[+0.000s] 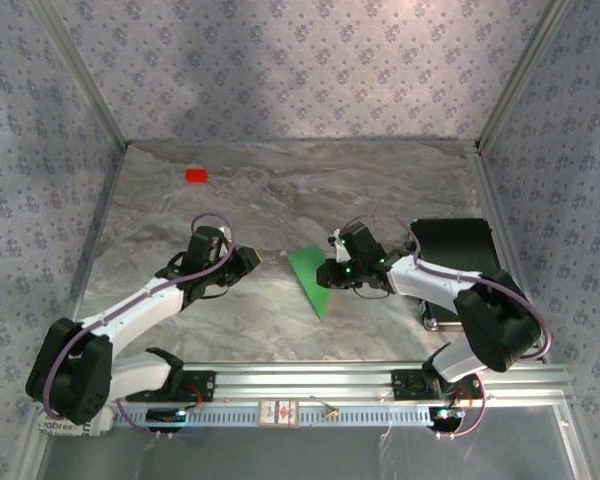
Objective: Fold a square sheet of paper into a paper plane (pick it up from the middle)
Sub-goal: Rotate the paper at the center of the table.
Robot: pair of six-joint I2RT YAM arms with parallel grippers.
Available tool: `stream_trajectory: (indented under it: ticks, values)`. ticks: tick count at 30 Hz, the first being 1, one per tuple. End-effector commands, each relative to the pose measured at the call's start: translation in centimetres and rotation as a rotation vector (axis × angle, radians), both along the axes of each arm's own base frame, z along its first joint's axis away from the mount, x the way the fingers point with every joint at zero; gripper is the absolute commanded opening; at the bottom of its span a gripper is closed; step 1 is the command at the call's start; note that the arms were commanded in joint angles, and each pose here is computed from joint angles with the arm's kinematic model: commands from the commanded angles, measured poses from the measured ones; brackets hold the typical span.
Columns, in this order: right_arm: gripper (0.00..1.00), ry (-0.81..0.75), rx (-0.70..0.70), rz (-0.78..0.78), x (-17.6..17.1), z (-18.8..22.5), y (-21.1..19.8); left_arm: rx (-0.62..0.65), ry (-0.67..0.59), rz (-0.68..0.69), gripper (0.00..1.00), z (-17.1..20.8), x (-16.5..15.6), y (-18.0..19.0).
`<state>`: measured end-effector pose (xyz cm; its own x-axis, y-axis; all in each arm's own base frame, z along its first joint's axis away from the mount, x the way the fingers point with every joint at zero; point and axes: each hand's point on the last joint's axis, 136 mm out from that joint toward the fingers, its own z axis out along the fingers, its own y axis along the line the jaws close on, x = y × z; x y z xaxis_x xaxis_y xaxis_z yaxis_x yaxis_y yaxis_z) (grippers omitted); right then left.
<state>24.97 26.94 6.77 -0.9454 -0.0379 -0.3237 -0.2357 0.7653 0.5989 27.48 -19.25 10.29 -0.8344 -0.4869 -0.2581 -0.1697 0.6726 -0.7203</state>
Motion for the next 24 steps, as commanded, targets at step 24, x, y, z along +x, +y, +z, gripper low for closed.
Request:
stream_trajectory:
  ticks: [24]
  values:
    - [0.15, 0.297, -0.072, -0.166, -2.7, -7.6, 0.4, -0.036, 0.023, -0.031, 0.3, -0.5, 0.1, -0.8]
